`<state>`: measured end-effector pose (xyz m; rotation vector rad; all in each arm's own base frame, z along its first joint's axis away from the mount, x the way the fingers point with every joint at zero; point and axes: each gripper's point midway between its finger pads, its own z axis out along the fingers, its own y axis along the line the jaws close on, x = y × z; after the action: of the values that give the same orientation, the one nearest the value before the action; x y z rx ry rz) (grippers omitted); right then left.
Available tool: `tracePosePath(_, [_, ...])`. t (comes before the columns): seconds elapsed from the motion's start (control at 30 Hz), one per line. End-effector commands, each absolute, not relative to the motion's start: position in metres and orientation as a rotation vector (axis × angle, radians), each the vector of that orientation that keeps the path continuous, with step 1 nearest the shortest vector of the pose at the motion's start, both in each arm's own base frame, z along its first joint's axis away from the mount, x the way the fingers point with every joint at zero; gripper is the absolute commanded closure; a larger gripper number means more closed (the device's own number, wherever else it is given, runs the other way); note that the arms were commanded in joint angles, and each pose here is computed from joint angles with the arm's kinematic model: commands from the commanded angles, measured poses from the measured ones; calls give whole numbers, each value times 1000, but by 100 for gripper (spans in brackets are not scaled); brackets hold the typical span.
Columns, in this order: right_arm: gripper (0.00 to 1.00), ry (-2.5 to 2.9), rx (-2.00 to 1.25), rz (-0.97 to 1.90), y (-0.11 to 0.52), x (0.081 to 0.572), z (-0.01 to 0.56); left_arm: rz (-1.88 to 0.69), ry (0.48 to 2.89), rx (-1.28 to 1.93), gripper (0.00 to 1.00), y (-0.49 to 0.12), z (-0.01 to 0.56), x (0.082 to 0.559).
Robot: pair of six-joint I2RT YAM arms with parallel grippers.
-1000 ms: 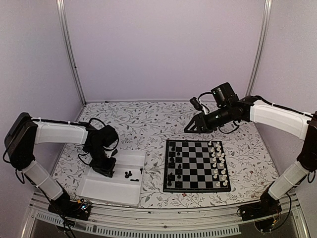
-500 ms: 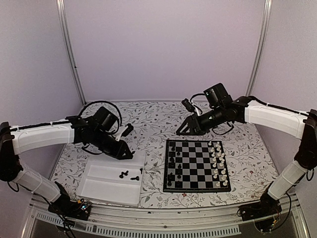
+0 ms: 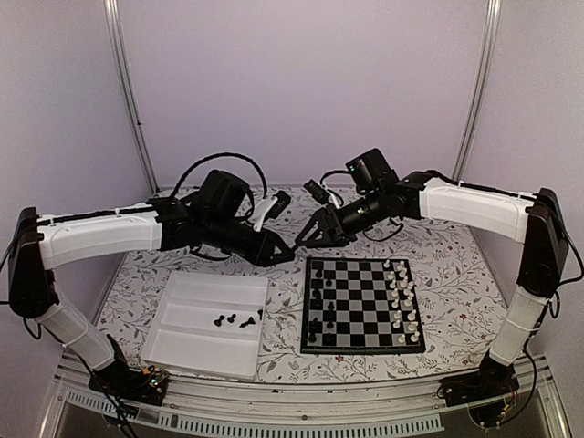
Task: Set up the chess pieces on the board
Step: Place the chess piece on the chessboard.
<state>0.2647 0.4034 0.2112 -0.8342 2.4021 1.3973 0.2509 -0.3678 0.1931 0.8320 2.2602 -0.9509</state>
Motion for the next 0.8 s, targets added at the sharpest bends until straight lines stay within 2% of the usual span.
tracePosePath(0.0, [52, 2356, -881, 1457, 418, 262, 223, -989, 2186, 894, 86, -389, 207, 248])
tracePosePath(0.07, [58, 2358, -884, 1461, 420, 261, 222, -989, 2183, 897, 85, -391, 208, 249])
tracePosePath(0.33, [68, 2377, -881, 1460, 418, 259, 216, -966, 2184, 890, 86, -391, 206, 252])
tracePosePath(0.63, [87, 2380, -875, 1482, 422, 260, 215, -940, 2180, 868, 86, -392, 206, 259])
tracePosePath(0.77, [93, 2376, -853, 1428, 419, 266, 216, -929, 2188, 862, 73, -392, 205, 261])
